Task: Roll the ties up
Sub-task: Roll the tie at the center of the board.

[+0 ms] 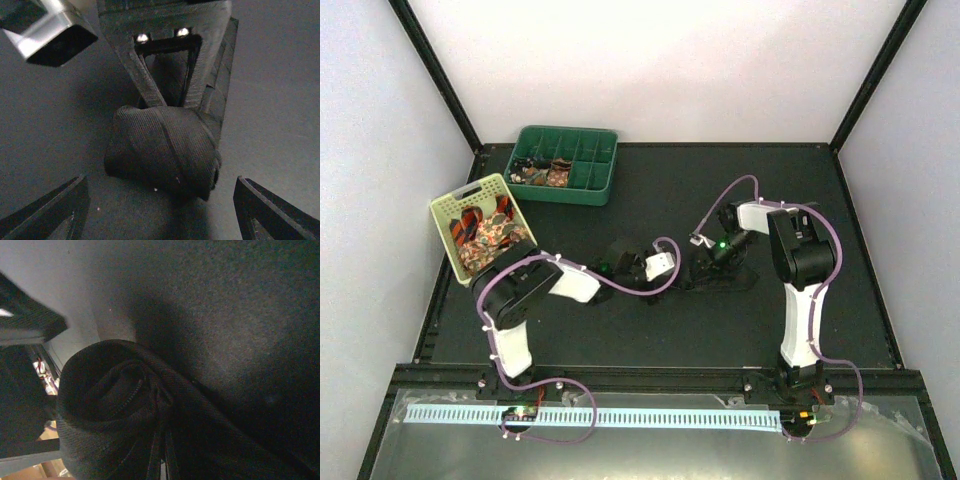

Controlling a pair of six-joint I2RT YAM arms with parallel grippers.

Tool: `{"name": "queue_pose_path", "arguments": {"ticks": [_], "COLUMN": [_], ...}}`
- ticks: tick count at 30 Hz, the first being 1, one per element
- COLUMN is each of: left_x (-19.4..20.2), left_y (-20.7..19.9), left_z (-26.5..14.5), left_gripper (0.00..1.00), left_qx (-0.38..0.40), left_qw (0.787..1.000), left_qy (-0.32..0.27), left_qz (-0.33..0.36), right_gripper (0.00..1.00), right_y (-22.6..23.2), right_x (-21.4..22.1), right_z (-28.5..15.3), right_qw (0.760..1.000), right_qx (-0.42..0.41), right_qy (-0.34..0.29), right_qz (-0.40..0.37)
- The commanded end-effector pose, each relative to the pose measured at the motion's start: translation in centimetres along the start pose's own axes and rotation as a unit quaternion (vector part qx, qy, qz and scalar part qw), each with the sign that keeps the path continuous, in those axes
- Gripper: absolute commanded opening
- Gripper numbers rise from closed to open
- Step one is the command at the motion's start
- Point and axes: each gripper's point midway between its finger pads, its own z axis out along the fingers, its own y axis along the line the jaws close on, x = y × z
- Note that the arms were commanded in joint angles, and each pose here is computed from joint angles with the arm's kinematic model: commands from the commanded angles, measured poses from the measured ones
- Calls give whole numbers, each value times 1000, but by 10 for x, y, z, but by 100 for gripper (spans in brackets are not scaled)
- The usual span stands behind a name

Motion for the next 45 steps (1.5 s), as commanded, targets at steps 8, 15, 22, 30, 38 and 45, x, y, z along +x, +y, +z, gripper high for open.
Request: {"name": "queue_pose_path", "arguments": {"ticks": [8, 15, 22, 30, 38, 45], "left_x": [-24, -4, 43, 65, 68, 71], "left_y": [5, -5, 5, 5, 6, 3], "left_z": [44, 32, 10, 5, 13, 13], "left_gripper": [80, 51, 39, 39, 40, 40], "left_qx": [40, 46, -25, -34, -32, -27], "left_qw": [998, 998, 995, 986, 982, 981], "left_qy": [-54, -12, 98, 164, 187, 191], "left_qz": [16, 37, 27, 21, 21, 19], "right_gripper": [2, 2, 10, 42, 49, 41], "right_y": [-44, -27, -8, 21, 48, 43], "right_x": [0, -20, -40, -17, -8, -16], "right_z": [15, 26, 15, -24, -10, -2], "right_qw": [996, 996, 995, 996, 996, 997], "right_qx": [81, 57, 50, 4, -73, -65], "right_qy": [13, 9, -9, -7, -12, -19], "right_qz": [-37, -61, -91, -84, -44, -36]}}
